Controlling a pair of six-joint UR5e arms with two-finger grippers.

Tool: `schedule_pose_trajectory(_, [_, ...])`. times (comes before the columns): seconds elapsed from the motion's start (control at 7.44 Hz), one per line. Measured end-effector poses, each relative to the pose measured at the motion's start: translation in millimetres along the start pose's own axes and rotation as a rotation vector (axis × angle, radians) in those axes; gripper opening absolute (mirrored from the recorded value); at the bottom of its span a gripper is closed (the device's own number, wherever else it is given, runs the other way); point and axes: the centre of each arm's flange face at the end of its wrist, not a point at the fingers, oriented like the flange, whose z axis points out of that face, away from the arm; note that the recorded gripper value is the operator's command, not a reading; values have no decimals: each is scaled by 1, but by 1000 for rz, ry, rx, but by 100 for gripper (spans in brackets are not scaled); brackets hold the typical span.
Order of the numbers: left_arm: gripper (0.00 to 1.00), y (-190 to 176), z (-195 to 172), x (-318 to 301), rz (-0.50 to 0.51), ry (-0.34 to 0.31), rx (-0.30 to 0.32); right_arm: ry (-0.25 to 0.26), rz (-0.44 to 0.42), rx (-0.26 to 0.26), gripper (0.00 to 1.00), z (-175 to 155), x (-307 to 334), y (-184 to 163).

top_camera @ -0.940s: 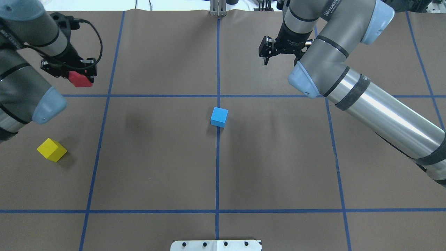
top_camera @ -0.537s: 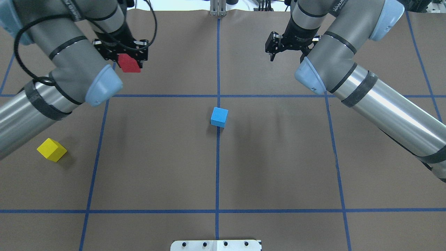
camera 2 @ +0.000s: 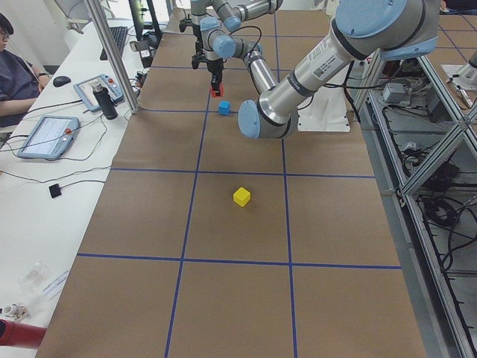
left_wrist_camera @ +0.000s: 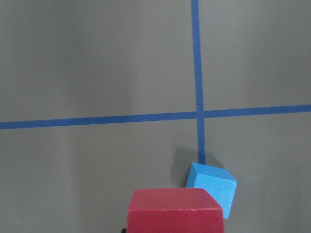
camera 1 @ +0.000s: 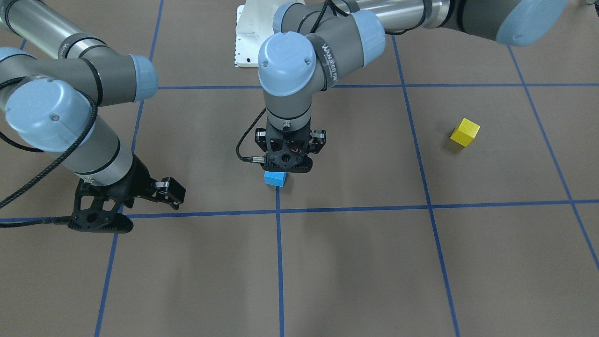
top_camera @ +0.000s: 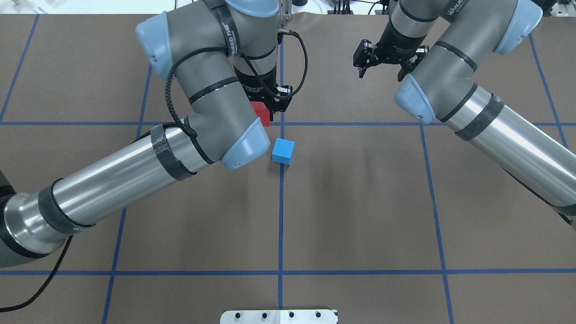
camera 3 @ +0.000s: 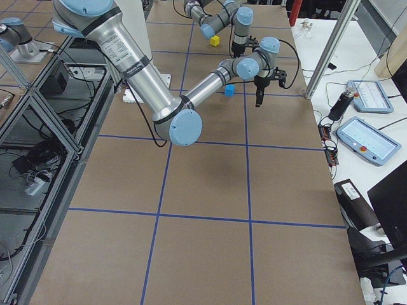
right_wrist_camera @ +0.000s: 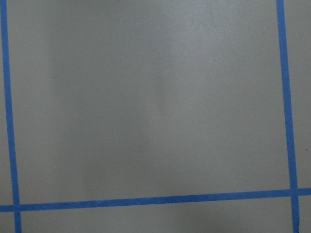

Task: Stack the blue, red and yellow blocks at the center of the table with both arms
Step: 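Carry the red cube with the left gripper onto the blue cube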

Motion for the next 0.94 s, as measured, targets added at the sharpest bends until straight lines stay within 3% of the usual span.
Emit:
schedule_pose_trajectory(0.27, [0, -2, 35, 10, 55, 10, 5, 3, -10, 7, 99, -6, 34, -2])
schedule_pose_trajectory(0.81, [0, 9, 63, 20, 127, 27, -1, 18, -27, 8, 99, -4, 72, 3])
schedule_pose_trajectory(0.94, [42, 10, 66, 21, 133, 33, 2, 19, -29, 8, 99, -3, 74, 3])
